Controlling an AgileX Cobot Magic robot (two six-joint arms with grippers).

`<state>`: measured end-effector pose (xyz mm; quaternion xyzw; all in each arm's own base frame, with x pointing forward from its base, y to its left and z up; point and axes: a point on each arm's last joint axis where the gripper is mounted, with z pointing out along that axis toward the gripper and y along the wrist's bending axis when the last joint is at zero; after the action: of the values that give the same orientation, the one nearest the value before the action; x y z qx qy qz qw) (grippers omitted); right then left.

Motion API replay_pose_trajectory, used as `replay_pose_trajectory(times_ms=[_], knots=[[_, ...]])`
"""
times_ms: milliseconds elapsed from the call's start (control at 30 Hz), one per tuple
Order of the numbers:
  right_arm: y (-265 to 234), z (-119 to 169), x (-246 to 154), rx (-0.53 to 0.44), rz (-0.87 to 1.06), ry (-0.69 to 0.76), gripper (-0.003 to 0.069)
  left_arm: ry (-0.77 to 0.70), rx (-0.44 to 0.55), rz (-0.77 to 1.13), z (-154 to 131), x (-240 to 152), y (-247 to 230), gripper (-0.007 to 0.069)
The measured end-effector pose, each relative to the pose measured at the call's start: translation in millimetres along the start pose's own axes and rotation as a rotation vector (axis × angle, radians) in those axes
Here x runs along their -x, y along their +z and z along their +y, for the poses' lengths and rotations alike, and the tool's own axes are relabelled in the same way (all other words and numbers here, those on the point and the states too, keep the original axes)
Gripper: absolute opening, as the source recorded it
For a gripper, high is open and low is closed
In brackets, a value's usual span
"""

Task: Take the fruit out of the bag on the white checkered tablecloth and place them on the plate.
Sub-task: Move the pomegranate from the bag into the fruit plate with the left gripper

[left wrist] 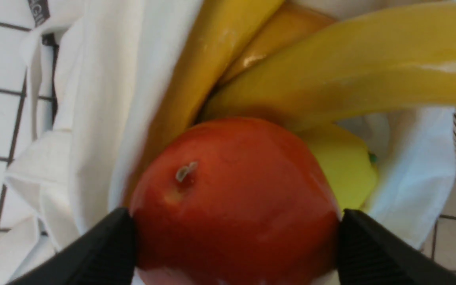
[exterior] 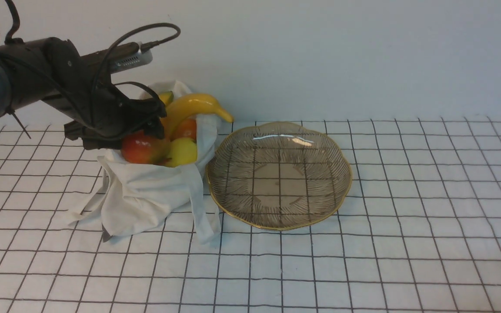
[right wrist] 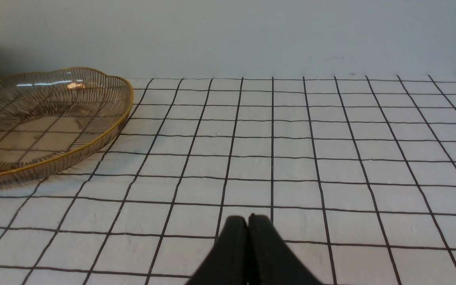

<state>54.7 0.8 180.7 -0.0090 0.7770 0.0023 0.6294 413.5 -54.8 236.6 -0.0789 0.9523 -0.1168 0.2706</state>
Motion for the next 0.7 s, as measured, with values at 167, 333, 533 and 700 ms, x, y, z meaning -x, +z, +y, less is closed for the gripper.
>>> replay_pose_trajectory(times_ms=[167, 333, 533, 700], knots=[[0, 0, 0, 0.0, 0.0, 0.0, -0.0016, 0.007, -0.022, -0.081, -5, 9, -44, 0.059], [0, 0, 0, 0.0, 0.0, 0.0, -0.0016, 0.021, -0.065, -0.22, -15, 18, -105, 0.059], [0, 0, 0, 0.0, 0.0, 0.0, -0.0016, 0.047, -0.194, -0.273, -49, 15, -147, 0.059], [0, 0, 0, 0.0, 0.0, 0.0, -0.0016, 0.139, -0.318, -0.157, -103, -8, -110, 0.059]])
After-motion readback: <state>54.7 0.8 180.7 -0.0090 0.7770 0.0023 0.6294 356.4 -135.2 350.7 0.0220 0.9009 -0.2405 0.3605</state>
